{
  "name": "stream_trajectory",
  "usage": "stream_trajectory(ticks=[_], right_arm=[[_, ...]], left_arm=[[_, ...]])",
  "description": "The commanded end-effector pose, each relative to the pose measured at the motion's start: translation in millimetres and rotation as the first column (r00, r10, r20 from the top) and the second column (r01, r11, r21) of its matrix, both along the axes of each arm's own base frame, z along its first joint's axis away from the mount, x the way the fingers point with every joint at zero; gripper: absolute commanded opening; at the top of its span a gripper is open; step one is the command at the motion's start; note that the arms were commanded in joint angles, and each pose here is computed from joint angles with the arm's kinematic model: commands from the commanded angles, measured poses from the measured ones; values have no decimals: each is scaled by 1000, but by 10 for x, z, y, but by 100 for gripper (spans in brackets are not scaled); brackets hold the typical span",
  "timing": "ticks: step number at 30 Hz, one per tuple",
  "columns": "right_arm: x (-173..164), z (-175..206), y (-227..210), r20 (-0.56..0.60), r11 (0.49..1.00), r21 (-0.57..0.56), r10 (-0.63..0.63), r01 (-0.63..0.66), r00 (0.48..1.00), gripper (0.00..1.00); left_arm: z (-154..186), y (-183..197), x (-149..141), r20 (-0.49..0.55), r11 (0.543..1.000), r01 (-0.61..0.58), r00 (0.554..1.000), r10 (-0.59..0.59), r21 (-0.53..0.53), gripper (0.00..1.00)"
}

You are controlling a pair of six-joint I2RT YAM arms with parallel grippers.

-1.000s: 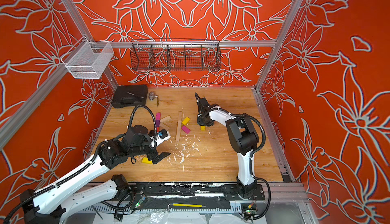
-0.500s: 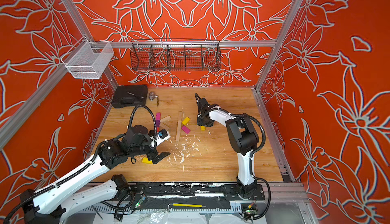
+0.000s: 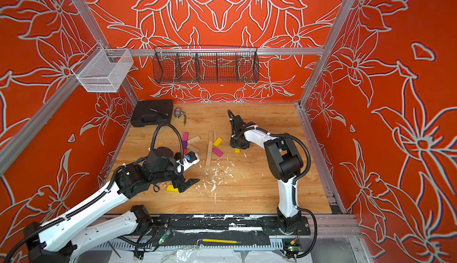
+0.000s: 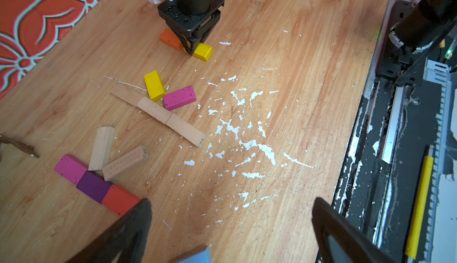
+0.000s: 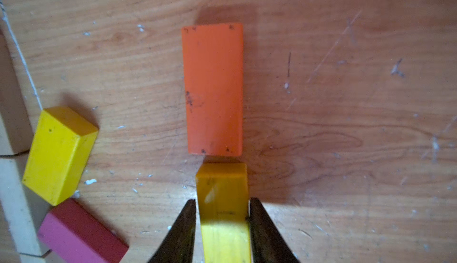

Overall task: Assemble the letter k with building blocks
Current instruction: Assemble the building block at the center of the board.

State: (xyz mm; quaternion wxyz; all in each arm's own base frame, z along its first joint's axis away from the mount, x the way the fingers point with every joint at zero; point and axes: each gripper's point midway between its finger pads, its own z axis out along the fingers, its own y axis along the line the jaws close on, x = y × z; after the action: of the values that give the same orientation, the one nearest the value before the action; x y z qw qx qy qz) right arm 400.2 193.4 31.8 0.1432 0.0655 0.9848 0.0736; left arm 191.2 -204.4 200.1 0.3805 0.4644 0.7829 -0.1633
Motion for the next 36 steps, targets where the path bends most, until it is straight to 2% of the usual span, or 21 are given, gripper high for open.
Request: stream_trajectory(ticks=[1,15,36], right_arm=[[1,-44,16,-14,1000,-22,-20,19,1000,38],[50,-51,-24,-9,997,-60,-42,41,999,36],[116,-84,43,-14,998,-55,-5,4,1000,35]], left_arm=[[33,-6,-1,10,1000,7,1000,-7,0,99],[27,-1,-3,9,1000,6,1000,-6,3,99],[1,1,6,-1,1000,1,1000,-1,11,99]])
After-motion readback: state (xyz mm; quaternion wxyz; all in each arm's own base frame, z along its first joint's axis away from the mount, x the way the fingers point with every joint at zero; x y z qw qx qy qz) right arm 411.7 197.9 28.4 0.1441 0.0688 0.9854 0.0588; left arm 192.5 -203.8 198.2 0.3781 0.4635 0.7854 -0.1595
